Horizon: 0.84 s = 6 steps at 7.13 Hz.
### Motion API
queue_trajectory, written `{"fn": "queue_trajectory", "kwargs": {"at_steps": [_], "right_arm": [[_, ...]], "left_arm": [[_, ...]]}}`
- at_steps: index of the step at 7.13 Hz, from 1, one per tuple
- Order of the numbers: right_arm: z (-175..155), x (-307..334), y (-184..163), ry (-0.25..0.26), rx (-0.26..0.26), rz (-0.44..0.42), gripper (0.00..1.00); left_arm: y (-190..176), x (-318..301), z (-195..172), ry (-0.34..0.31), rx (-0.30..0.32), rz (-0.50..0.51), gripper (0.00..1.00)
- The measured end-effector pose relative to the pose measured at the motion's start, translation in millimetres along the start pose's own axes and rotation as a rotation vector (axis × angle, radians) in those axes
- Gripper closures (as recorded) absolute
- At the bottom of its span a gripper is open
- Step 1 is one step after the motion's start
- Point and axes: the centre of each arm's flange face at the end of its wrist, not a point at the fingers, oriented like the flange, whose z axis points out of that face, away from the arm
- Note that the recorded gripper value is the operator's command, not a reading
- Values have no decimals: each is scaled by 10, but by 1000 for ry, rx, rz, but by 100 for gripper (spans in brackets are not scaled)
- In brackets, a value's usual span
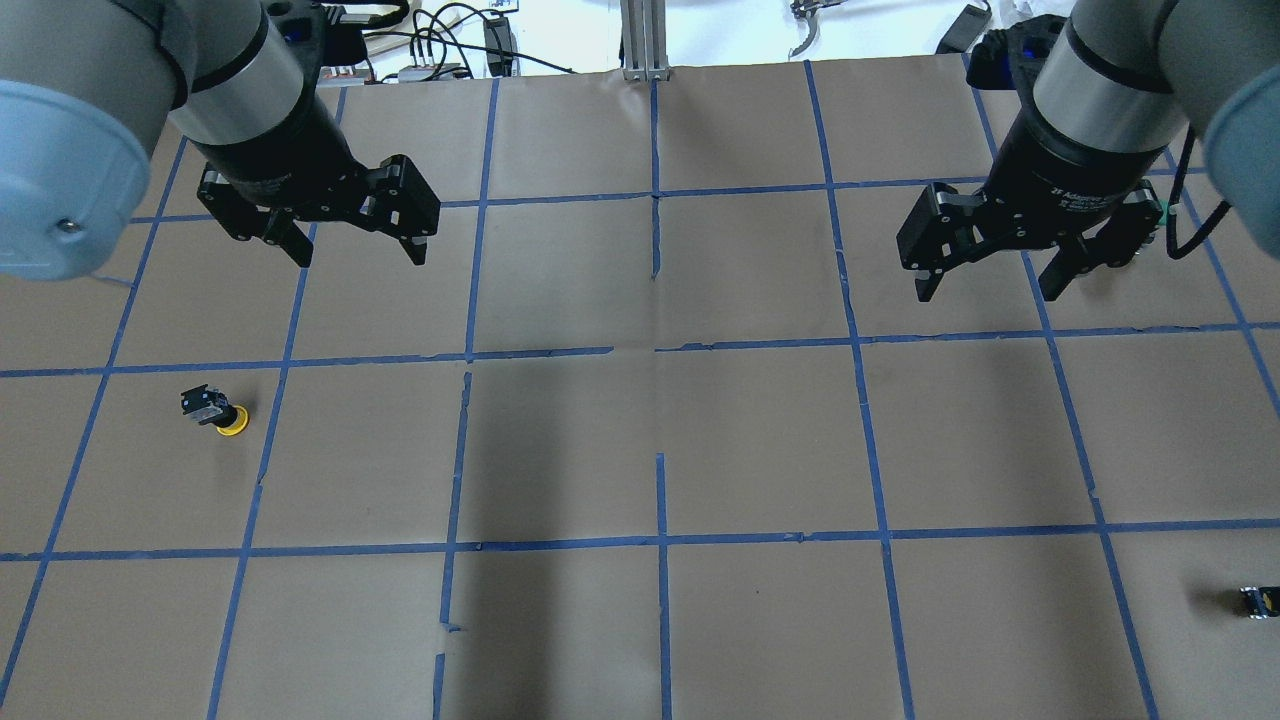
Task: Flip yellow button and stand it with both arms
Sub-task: 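Reach the open left gripper over the lying yellow button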
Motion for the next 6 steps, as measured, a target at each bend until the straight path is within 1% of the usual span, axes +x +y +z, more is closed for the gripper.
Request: {"fn": "queue_trajectory", "kwargs": {"at_steps": [1,2,4,5,6], "right_arm": [[-1,0,1,0,0,0,0],[0,1,1,1,0,0,0],[1,2,3,1,-2,0,0],[2,2,4,2,-3,0,0],[3,3,5,2,-4,1,0]], "left_arm": [[-1,-32,15,-3,-3,4,0],[-28,-171,51,-8,-11,31,0],[-100,-818,298,1,-52,87,0],[-113,-1218,479,7,-70,81,0],[-136,-1560,681,11,-83,48,0]]}}
